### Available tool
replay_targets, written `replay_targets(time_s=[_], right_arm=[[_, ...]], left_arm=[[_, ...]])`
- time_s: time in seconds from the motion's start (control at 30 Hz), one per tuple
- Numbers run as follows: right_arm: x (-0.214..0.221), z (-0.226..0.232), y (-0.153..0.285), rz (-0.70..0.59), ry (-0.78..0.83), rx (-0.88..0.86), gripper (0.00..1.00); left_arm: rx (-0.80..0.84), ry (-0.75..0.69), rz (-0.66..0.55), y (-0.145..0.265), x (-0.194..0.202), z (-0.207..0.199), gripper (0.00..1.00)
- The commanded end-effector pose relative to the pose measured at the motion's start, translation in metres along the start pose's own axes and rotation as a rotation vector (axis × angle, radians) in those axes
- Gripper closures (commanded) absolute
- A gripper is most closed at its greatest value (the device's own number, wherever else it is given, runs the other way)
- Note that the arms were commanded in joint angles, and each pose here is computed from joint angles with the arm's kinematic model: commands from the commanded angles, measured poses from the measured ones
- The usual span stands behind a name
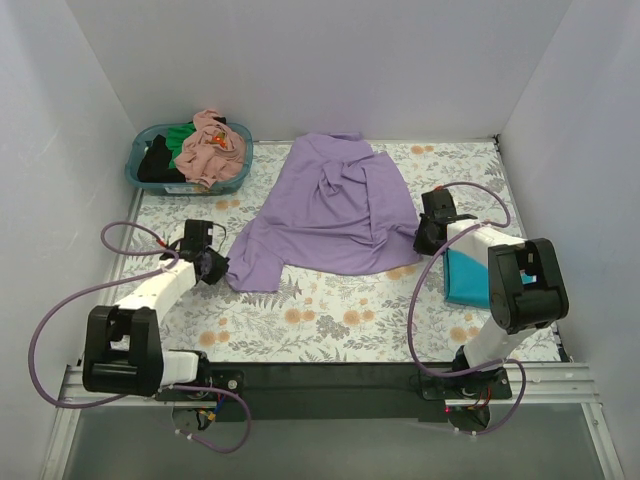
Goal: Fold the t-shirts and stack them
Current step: Flatten the tshirt out
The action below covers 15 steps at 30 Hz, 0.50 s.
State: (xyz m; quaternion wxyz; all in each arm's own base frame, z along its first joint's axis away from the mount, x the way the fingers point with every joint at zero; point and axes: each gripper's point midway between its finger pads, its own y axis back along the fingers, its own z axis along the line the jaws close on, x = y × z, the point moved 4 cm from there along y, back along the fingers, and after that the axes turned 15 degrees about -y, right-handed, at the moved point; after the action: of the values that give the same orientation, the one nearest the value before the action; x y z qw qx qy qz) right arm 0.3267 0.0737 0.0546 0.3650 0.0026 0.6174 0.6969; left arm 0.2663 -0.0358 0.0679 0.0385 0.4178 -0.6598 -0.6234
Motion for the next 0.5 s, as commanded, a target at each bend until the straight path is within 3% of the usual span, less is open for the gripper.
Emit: replay_targets(time_s=[0.0, 0.23, 0.47], right_arm=[[-0.005, 0.006, 0.01, -0.011, 0.012, -0.04, 0.99], [-0.056, 0.023, 0.101, -0.264, 0.022, -0.19, 0.99], [-0.101, 0.03, 0.268, -0.586, 0.021, -0.447, 0.99]], left_arm=[[0.111, -0.006, -0.111, 0.036, -0.03, -0.02, 1.0], [0.342, 0.043, -0.355, 0.131, -0.086, -0.051, 1.0], [0.554, 0.08, -0.641, 0.269, -0.139, -0.062, 1.0]])
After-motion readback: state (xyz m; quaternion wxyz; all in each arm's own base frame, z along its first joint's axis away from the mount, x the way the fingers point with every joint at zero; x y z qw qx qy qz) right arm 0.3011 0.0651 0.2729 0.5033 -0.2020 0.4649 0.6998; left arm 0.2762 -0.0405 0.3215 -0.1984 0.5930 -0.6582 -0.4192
